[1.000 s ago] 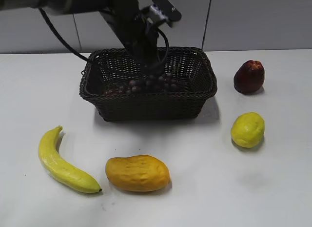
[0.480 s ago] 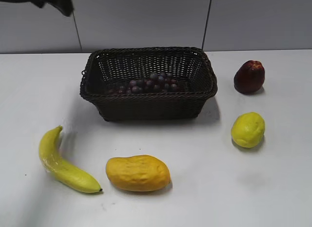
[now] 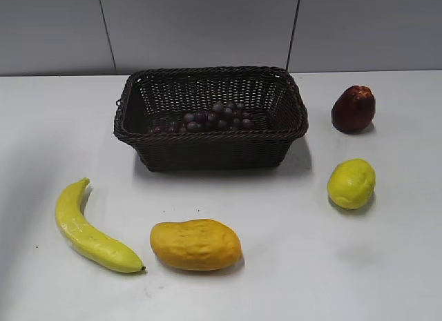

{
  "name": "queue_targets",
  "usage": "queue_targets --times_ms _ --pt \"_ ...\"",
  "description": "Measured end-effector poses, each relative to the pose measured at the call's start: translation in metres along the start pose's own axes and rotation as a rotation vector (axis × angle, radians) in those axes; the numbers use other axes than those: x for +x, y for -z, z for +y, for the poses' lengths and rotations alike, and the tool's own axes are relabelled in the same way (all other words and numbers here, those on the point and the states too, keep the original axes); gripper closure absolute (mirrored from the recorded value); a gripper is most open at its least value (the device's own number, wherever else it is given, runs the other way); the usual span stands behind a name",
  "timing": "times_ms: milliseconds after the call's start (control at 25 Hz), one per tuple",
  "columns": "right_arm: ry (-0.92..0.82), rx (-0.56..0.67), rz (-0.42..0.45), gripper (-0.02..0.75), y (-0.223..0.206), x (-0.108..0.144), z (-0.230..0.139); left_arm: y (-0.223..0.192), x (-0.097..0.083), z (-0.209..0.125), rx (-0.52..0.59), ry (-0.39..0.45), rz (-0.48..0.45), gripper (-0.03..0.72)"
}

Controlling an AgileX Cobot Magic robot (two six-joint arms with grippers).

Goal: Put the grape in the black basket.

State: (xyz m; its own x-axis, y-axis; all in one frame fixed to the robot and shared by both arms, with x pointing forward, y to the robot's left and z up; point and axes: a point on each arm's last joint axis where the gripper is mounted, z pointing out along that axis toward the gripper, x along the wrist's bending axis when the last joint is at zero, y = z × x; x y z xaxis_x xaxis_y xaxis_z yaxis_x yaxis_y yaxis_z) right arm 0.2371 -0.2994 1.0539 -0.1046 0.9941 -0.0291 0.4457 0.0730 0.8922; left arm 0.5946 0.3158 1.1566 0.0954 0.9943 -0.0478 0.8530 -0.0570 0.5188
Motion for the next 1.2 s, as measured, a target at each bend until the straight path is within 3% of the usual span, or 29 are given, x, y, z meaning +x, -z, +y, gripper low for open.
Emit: queue_targets --times_ms 200,440,680,1200 --pt "0.0 0.0 0.0 0.15 0.0 0.0 0.0 0.007 0.014 -0.027 0.063 0.054 0.017 0.147" --pt "0.0 0.0 0.0 0.15 0.0 0.0 0.0 0.021 0.004 -0.069 0.105 0.065 0.002 0.147" --pt "0.0 0.0 0.0 0.15 0.0 0.0 0.0 0.029 -0.008 -0.136 0.177 0.048 -0.004 0.147" --pt "0.0 0.0 0.0 0.15 0.0 0.0 0.0 0.028 -0.03 -0.272 0.129 0.046 0.017 0.148"
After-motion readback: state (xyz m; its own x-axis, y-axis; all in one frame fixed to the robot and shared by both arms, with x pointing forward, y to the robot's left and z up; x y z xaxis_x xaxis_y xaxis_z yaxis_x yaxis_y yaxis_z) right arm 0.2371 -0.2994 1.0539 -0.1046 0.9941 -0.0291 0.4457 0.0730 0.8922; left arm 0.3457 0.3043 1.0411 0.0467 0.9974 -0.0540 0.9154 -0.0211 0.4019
